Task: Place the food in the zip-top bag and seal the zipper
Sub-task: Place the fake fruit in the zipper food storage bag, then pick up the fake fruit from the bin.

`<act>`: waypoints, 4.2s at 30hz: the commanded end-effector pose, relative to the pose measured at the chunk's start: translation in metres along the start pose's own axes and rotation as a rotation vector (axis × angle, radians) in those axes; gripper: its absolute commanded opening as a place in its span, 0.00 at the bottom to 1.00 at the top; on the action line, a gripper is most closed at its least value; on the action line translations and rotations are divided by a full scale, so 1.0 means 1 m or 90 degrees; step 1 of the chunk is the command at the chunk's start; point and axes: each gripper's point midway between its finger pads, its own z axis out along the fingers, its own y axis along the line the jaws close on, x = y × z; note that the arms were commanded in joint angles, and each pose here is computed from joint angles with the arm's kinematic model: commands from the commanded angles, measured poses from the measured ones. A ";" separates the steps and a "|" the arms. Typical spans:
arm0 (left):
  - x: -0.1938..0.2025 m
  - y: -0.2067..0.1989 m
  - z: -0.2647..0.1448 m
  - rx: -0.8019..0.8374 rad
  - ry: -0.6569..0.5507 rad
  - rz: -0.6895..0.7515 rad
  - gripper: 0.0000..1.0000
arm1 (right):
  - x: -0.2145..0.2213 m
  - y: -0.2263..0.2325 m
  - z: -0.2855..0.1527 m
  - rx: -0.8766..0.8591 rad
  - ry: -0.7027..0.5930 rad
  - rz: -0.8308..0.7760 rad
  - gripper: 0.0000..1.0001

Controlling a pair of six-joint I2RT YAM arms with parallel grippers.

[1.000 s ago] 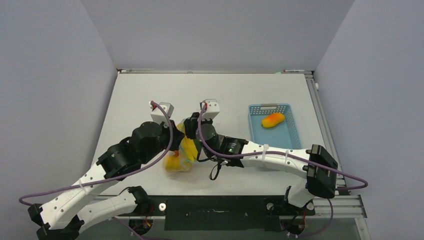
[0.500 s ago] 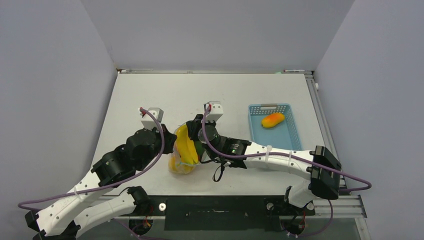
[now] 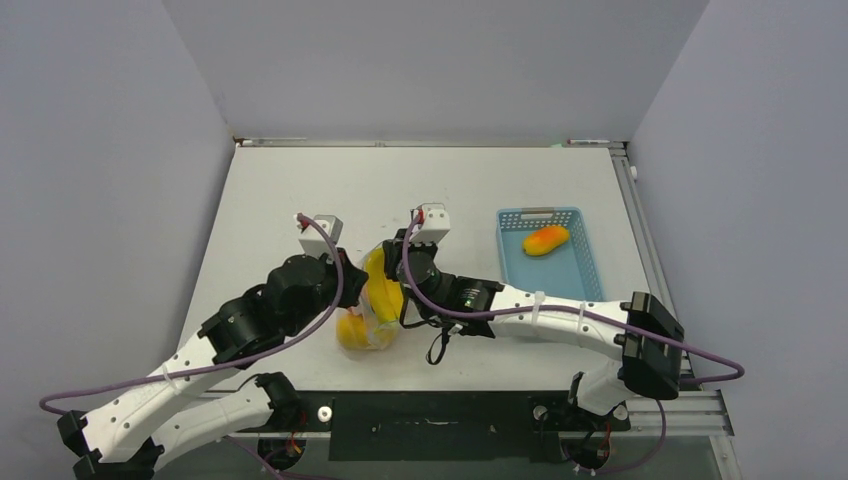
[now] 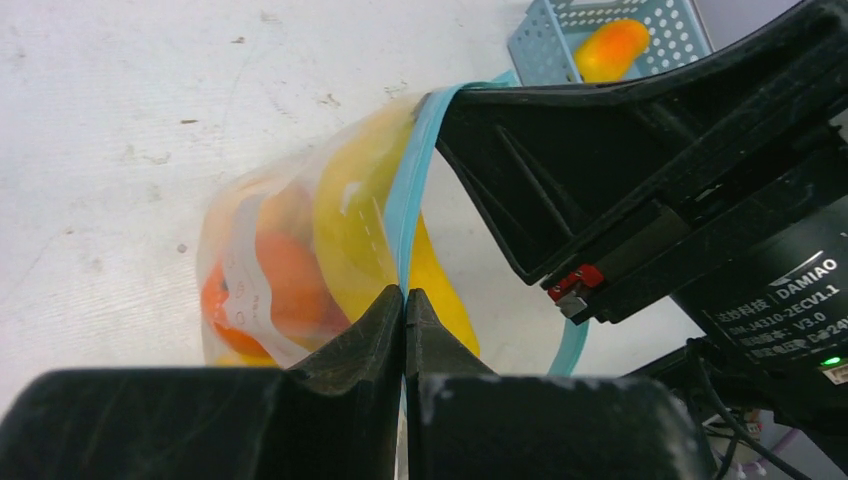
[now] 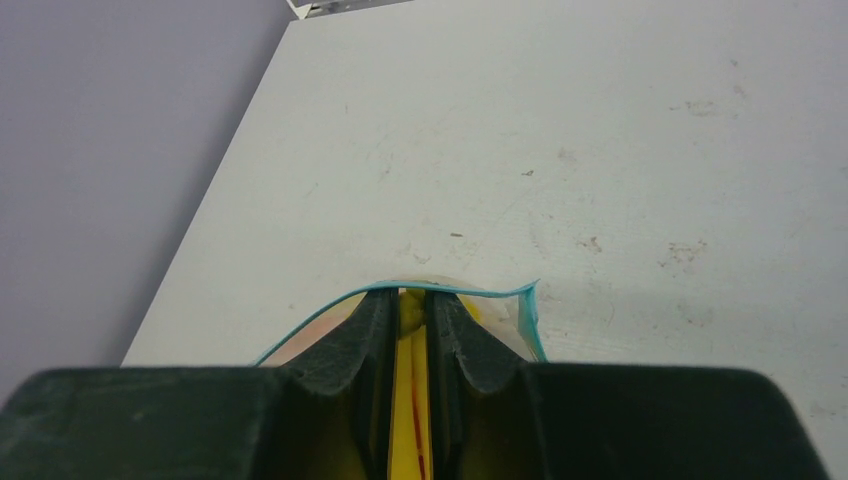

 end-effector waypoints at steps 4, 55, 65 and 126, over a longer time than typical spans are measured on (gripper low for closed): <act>-0.043 -0.068 -0.006 0.164 -0.042 -0.039 0.00 | -0.058 -0.015 -0.026 0.039 -0.082 -0.017 0.05; -0.009 -0.020 -0.007 0.075 -0.028 -0.074 0.00 | 0.049 -0.012 0.019 -0.018 0.059 0.001 0.05; -0.021 -0.024 -0.016 0.093 -0.046 -0.081 0.00 | 0.075 -0.036 0.027 0.056 0.059 -0.071 0.05; -0.026 -0.016 -0.013 0.074 -0.052 0.025 0.00 | -0.078 -0.263 -0.026 0.372 0.078 -0.105 0.75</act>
